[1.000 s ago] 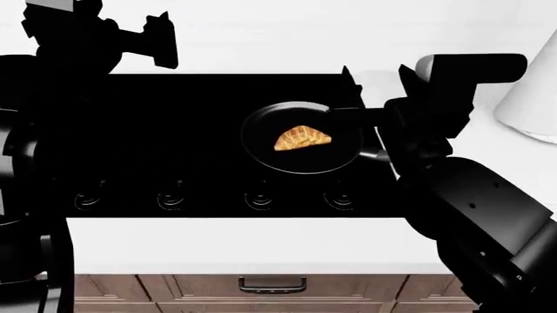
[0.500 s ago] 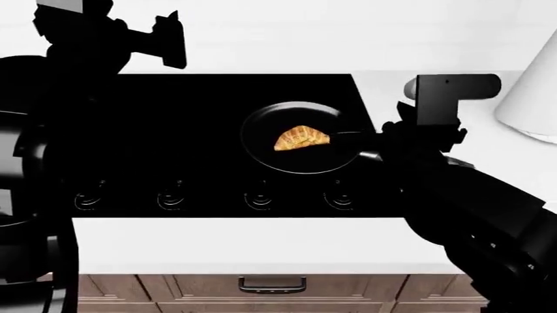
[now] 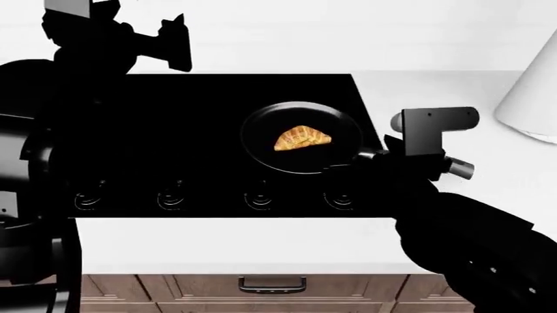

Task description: Pick the croissant and place it on the pan. Then turn on the stove to warm the croissant.

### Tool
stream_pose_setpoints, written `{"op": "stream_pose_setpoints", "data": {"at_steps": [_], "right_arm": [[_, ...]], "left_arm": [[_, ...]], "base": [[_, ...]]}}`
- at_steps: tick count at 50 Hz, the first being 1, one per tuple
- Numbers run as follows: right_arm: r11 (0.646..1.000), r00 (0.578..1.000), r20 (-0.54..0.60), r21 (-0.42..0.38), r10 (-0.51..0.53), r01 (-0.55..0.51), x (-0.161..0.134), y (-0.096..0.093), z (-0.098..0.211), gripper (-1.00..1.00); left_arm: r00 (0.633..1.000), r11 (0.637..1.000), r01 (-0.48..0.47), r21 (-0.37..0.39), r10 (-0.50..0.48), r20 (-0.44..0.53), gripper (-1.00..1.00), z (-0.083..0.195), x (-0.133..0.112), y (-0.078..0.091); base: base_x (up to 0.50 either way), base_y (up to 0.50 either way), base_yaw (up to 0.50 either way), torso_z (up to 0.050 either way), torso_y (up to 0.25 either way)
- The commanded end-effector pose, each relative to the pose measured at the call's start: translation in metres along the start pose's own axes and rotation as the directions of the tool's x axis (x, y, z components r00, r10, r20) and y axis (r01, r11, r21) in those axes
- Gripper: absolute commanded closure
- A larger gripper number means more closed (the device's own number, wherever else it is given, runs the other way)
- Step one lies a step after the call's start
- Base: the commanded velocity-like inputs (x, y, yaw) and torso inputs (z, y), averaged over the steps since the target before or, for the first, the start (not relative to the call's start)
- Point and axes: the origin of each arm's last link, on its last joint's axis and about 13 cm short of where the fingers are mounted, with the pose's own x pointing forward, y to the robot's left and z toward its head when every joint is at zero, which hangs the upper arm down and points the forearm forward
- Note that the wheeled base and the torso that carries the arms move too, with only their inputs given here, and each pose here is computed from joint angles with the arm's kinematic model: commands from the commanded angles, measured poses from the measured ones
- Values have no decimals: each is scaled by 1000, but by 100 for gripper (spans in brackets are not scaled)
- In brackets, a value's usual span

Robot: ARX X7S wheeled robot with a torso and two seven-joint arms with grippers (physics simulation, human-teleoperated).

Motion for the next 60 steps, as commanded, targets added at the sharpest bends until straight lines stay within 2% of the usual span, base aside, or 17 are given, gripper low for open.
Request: {"op": "stream_pose_setpoints", "data": {"at_steps": [1, 25, 29, 31, 33, 36, 48, 50, 52, 60], "right_arm": [[1000, 1000, -29, 8, 2, -2, -2, 0, -10, -100], [1000, 994, -105, -8, 19, -20, -13, -1, -26, -100], [1000, 993, -115, -12, 16, -17, -12, -2, -28, -100], [1000, 993, -120, -13, 14, -16, -14, -2, -18, -100], [1000, 992, -126, -15, 9, -11, -12, -3, -29, -100], [1000, 991, -135, -16, 10, -12, -13, -3, -24, -100], [1000, 986, -169, -24, 1, -5, -10, -5, -33, -100], [1000, 985, -174, -24, -1, -3, -10, -4, -26, -100], [1000, 983, -182, -24, -2, -2, -9, -5, -36, -100], [1000, 980, -201, -18, -9, 5, -9, -6, -34, -100]], "left_arm": [[1000, 1000, 7, -1, -7, -5, -100, -2, 0, -1], [1000, 1000, 20, -3, -20, -6, -100, 4, -11, -10], [1000, 1000, 23, -3, -23, -7, -100, -2, 2, -8], [1000, 1000, 25, -4, -25, -7, -100, -4, 6, -7], [1000, 1000, 27, -5, -27, -8, -100, -7, 10, -6], [1000, 1000, 27, -6, -27, -9, -100, -10, 15, -5], [1000, 1000, 26, -9, -26, -14, -100, -3, -9, -8], [1000, 1000, 25, -10, -25, -15, -100, -3, -10, -8], [1000, 1000, 26, -9, -26, -17, -100, -3, -10, -9], [999, 1000, 27, -10, -28, -21, -100, -2, -14, -9]], "base": [[0, 0, 0, 0, 0], [0, 0, 0, 0, 0], [0, 0, 0, 0, 0], [0, 0, 0, 0, 0], [0, 0, 0, 0, 0], [0, 0, 0, 0, 0], [0, 0, 0, 0, 0], [0, 0, 0, 0, 0], [0, 0, 0, 0, 0], [0, 0, 0, 0, 0]]}}
